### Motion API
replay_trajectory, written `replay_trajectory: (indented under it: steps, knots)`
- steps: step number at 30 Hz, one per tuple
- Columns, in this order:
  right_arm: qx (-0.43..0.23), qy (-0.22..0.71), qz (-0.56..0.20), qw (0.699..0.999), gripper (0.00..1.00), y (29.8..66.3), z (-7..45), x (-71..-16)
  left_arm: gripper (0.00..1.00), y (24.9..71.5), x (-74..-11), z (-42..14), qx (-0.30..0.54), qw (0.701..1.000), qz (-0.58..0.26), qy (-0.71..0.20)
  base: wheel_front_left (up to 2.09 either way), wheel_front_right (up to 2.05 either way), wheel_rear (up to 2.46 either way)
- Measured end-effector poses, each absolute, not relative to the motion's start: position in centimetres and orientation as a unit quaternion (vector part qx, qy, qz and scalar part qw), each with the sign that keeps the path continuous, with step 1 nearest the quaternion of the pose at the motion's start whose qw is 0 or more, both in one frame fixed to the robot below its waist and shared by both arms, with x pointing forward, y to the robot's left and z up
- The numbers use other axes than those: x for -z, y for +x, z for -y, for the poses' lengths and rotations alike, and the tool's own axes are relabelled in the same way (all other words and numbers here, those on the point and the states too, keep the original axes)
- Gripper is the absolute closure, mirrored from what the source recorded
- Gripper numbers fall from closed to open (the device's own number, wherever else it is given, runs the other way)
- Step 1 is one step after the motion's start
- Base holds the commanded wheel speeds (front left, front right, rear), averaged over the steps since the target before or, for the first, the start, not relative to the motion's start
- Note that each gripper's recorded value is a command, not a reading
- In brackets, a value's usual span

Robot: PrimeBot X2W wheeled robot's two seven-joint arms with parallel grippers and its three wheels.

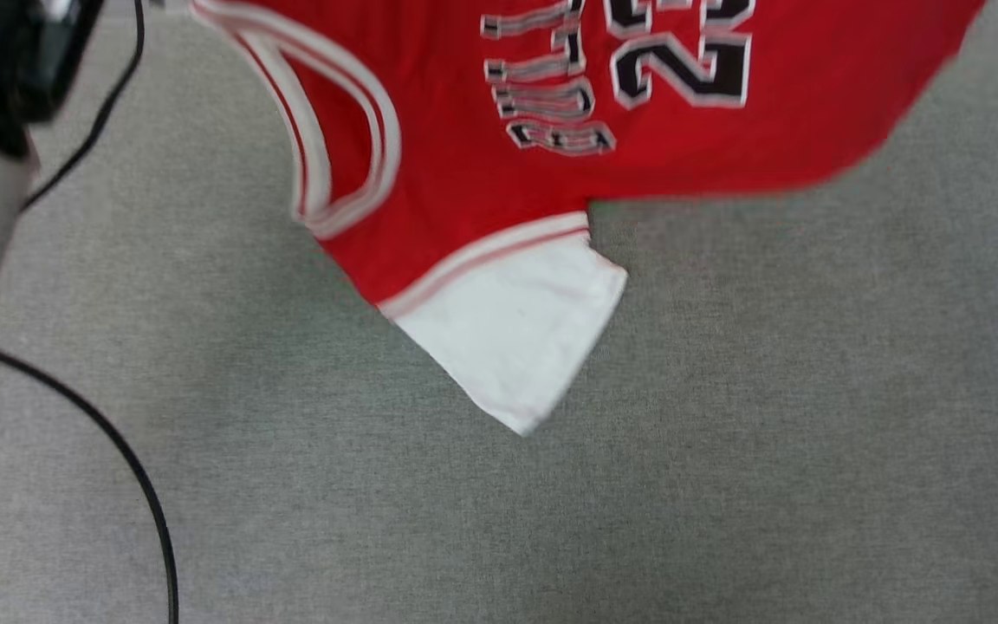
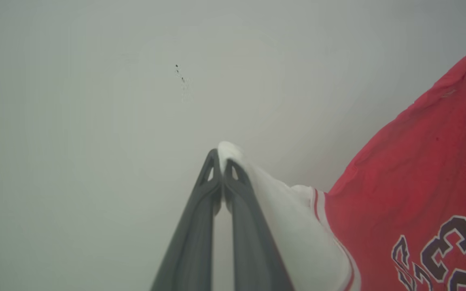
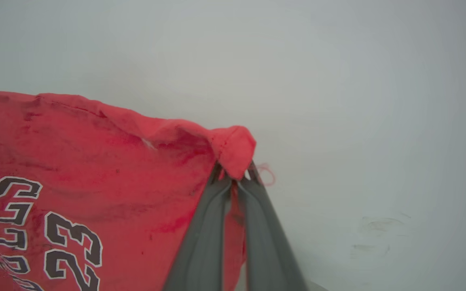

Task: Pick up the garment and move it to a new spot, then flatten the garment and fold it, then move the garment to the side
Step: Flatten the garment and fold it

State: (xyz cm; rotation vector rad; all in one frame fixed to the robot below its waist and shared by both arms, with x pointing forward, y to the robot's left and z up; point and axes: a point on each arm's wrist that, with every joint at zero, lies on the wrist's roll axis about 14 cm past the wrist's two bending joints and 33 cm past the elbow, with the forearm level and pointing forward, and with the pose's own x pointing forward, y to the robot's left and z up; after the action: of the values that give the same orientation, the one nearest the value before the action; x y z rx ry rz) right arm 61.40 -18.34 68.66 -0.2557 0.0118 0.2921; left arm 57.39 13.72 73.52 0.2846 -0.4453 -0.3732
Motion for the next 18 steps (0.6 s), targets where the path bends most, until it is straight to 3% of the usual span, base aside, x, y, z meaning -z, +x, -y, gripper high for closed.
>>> replay_trajectory:
  steps: [18]
  knots:
    - [-0.087,-0.175,0.117,0.974,1.00,70.2,16.9,-77.6,1.00,66.0,-85.0,-12.7,0.159,0.911,0.334,0.183,0.00,0.00,0.00]
